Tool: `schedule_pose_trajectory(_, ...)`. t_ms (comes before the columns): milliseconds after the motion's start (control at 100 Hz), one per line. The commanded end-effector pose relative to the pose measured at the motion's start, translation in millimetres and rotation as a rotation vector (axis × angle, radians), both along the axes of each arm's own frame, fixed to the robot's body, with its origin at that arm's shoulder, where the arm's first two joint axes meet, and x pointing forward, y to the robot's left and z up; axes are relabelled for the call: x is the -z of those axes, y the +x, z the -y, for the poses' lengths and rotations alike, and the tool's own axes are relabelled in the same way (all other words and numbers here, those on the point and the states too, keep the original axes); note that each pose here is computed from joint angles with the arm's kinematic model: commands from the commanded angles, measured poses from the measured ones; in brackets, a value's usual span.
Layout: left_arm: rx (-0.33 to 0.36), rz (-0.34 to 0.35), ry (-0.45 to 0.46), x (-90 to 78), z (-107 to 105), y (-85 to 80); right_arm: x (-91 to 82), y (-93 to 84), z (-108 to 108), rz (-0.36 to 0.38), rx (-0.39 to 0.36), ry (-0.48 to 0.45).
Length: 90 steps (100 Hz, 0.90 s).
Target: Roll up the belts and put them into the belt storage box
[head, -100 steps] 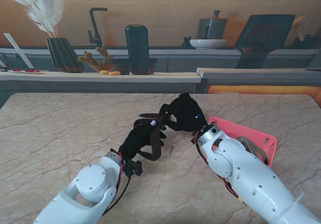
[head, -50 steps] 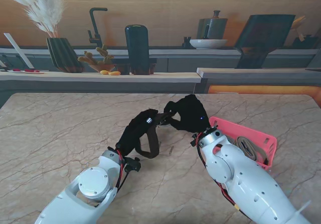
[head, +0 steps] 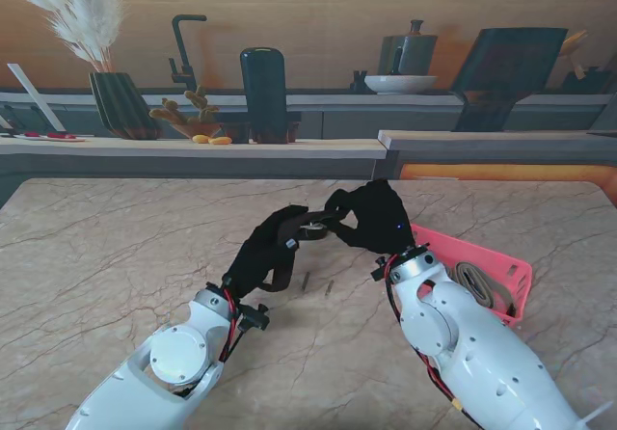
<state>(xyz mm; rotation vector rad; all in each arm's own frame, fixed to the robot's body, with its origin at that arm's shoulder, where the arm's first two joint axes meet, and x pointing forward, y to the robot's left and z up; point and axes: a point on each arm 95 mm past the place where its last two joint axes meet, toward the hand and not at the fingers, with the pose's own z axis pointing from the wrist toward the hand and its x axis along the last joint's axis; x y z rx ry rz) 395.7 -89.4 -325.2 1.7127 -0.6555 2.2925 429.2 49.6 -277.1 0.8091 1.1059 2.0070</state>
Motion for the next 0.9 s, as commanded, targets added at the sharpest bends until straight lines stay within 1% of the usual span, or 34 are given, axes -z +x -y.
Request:
schedule_pose_trajectory(0, 0.017, -0.005, -0.006, 1.5, -2, -1.4, -1.6, -2.8, -5, 0.006, -0.007, 0.008)
schedule_pose_trajectory(100, 0.032, 0.022, 0.033, 1.7, -1, -1.5, -0.9, -2.7, -6, -0.014, -0.002, 0.038)
schedule_pose_trajectory(180, 0.025, 0.055, 0.086, 2.3, 0, -0.1, 0.5, -2.4, -9, -0.048, -0.007, 0.074)
schedule_pose_trajectory(300, -0.019, 0.102, 0.162, 3.5, 1, 3.5, 4.8, -2.9, -17, -0.115, -0.027, 0.132)
schedule_pose_trajectory(410, -0.056, 0.116, 0.197, 5.0, 1, 6.9, 10.2, -3.7, -25, -0.161, -0.055, 0.153)
schedule_pose_trajectory(710, -0.109, 0.140, 0.224, 5.8, 4, 9.5, 28.7, -4.5, -50, -0.252, -0.116, 0.157)
schedule_pose_trajectory(890, -0.118, 0.136, 0.210, 5.7, 6, 8.2, 36.1, -1.4, -64, -0.277, -0.135, 0.148)
